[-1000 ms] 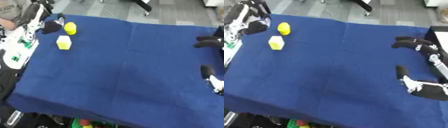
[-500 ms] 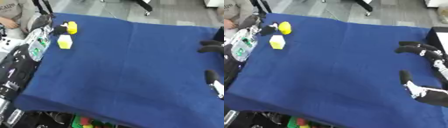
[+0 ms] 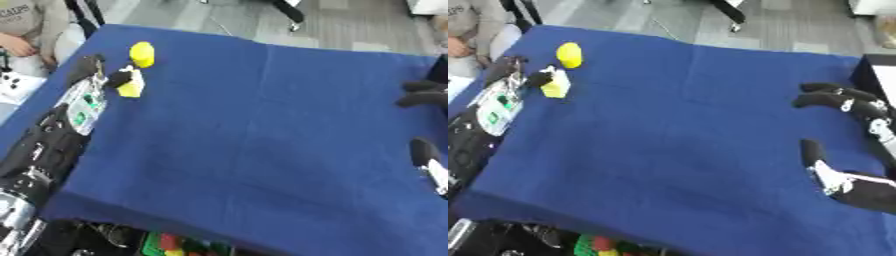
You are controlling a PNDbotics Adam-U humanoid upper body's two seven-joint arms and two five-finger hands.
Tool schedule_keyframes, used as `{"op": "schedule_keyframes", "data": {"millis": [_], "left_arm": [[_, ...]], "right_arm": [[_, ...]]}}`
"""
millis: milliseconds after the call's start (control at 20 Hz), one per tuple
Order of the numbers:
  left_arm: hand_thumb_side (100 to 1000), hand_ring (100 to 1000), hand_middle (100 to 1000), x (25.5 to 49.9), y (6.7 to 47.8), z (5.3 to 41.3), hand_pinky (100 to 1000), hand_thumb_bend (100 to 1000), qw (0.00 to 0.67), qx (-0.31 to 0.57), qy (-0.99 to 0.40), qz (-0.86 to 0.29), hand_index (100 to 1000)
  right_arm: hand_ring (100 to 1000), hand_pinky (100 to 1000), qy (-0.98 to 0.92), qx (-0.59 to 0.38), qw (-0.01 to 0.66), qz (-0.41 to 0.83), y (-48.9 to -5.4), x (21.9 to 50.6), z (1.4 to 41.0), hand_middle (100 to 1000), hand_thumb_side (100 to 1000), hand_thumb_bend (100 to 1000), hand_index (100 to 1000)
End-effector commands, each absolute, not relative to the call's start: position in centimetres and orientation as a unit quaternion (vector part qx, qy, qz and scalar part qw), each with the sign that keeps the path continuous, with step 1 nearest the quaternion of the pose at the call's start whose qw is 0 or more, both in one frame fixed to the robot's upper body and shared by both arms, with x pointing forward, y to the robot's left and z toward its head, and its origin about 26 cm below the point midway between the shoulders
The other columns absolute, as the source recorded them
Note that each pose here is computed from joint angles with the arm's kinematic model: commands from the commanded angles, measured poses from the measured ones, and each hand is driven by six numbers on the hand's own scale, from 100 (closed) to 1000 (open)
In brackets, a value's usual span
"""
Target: Pick up the objects with one hand, pass them to the other hand, and then place them into the box on the other side of the table.
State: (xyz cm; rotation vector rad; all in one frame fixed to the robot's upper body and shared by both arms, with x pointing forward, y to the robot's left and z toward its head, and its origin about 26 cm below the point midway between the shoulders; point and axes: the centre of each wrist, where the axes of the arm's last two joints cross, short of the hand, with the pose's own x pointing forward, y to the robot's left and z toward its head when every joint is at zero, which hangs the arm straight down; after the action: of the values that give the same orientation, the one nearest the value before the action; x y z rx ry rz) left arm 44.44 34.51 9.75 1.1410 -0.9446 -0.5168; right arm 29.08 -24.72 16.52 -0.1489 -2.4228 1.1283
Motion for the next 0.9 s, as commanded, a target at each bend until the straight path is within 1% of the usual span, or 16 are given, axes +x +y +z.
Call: {"op": "schedule_keyframes", "data": {"millis": [50,200,300,450,600,900], "left_arm": [[847,655,718,44.66,35.14,10.26,799,348,0.704,0.522,-0.431,-0.214,900],[894,660,724,44.71,35.17,9.78,800,400,0.702,0.53,-0.428,-0.21,900],[893,659,724,44.78,35.13,9.66,801,406,0.697,0.537,-0.428,-0.206,900],[860,656,722,44.91,34.96,9.66,801,376,0.69,0.545,-0.431,-0.203,899],[851,653,719,45.03,34.76,9.66,800,366,0.686,0.548,-0.434,-0.201,899],[820,645,698,45.2,34.27,9.5,796,312,0.684,0.547,-0.436,-0.204,896]], "right_arm": [[898,902,-0.883,-0.06,0.218,0.411,-24.6,28.84,17.2,712,440,100,848],[898,902,-0.883,-0.058,0.217,0.411,-24.46,28.85,17.18,710,438,100,847],[897,902,-0.883,-0.058,0.217,0.411,-24.37,28.85,17.17,709,438,100,847],[897,902,-0.884,-0.056,0.217,0.411,-24.28,28.86,17.16,708,437,100,846],[897,902,-0.884,-0.055,0.217,0.41,-24.17,28.87,17.17,706,437,100,845],[897,901,-0.884,-0.054,0.218,0.411,-24.06,28.88,17.16,703,435,100,840]]}}
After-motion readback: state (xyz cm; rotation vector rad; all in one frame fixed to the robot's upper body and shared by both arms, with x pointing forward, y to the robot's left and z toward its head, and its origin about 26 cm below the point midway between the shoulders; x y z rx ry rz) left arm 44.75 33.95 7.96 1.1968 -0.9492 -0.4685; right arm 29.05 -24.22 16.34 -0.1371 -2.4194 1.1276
